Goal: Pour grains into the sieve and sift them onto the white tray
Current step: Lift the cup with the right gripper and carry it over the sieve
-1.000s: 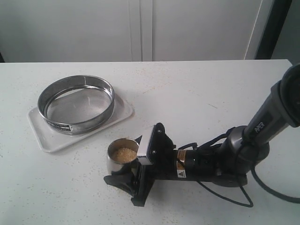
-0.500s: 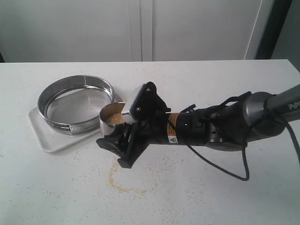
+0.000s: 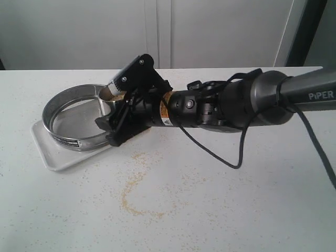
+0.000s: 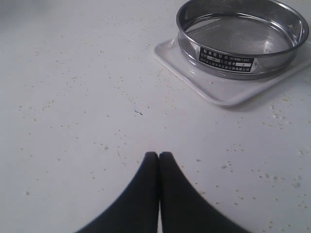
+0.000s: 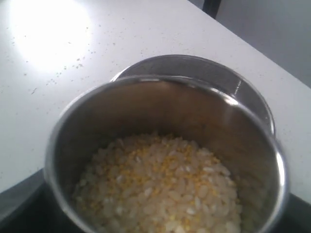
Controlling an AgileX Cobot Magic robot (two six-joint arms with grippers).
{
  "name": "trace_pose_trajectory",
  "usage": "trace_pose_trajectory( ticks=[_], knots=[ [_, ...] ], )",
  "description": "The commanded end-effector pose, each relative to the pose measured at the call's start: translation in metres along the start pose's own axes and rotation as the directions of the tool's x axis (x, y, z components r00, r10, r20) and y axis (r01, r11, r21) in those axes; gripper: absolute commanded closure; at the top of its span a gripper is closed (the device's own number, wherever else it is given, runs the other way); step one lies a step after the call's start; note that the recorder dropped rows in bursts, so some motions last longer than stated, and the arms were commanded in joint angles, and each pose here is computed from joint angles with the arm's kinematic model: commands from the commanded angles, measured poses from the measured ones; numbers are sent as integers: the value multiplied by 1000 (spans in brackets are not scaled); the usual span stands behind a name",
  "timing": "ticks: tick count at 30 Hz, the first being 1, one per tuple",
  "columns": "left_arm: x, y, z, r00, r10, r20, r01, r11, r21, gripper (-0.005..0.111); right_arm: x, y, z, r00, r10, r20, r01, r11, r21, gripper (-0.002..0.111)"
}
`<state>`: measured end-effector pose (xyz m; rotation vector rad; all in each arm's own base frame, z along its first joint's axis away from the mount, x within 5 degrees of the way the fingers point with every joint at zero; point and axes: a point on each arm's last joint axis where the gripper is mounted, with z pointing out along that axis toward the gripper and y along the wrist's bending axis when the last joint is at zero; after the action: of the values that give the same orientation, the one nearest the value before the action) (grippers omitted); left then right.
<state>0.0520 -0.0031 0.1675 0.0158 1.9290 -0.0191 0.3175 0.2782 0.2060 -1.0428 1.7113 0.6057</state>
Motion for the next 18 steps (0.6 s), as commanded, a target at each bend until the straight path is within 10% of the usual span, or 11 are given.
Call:
trace_pose_trajectory(
  ticks=[1, 18],
  knots=[
    [1, 0, 0, 1000, -11, 0, 11, 1000, 0, 107, -29, -6, 1, 1000, 9, 21, -10, 997, 70, 108],
    [1, 0, 0, 1000, -11, 0, 11, 1000, 0, 107, -69, -18, 10, 999, 27, -40, -15, 961, 278, 108]
  ],
)
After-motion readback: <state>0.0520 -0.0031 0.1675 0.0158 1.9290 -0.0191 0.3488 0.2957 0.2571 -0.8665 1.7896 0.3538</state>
